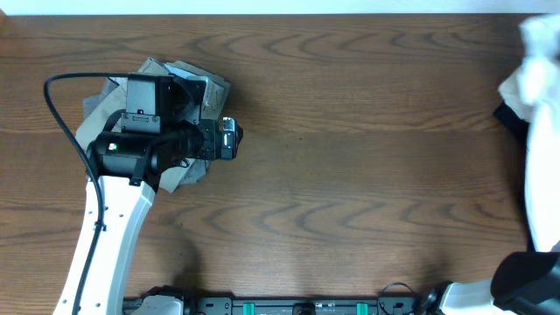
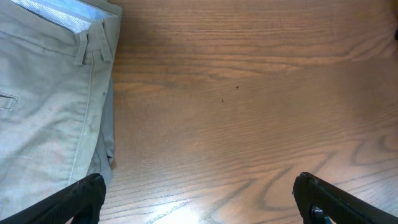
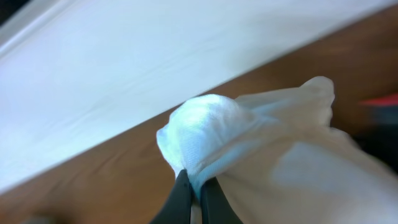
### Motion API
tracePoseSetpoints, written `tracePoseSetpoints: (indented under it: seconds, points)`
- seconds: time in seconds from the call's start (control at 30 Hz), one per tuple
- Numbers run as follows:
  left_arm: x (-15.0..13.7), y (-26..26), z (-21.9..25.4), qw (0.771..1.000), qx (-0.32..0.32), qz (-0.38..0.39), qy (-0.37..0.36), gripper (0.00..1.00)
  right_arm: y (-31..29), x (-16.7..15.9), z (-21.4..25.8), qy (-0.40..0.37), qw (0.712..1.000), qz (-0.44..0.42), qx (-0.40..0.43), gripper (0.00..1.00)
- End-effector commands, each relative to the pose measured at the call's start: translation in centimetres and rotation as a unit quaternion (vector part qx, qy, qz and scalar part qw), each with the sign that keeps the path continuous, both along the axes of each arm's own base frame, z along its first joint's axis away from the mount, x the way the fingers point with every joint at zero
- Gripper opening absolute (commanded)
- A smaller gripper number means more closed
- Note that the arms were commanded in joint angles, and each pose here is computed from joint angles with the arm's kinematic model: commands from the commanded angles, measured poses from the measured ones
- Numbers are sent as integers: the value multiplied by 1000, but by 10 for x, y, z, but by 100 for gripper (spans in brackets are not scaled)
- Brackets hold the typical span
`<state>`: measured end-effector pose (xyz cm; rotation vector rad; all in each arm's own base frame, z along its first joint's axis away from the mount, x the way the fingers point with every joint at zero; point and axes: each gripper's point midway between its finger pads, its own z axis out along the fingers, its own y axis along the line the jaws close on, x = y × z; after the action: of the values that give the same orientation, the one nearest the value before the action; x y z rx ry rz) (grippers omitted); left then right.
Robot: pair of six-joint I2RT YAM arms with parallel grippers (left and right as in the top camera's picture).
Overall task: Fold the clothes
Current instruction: 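Grasp white T-shirt with right gripper and pull it toward center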
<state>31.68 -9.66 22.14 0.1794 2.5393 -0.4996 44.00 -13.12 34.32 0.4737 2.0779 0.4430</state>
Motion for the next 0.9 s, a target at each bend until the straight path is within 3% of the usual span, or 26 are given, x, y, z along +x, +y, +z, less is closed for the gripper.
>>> tracePoseSetpoints:
  seconds: [0.0,0.27,0.43,0.53,0.67,0.87]
  points:
    - [0,1,14,1000,6,-5,-25,98,77,24,-29,34,995,95,23,1]
    - [-12,17,34,998,26,21,-58,98,249,33,-103,131,958,254,9,1]
    - [-19,23,46,996,30,31,-78,98,364,-1,-149,183,908,377,16,2]
    - [-20,24,46,996,30,31,-78,98,410,-23,-162,180,882,435,-8,11]
    - [-19,24,40,997,32,31,-67,98,431,-34,-161,156,866,474,-39,23]
    - [-17,23,28,998,35,29,-41,98,369,0,-164,172,899,400,-45,34]
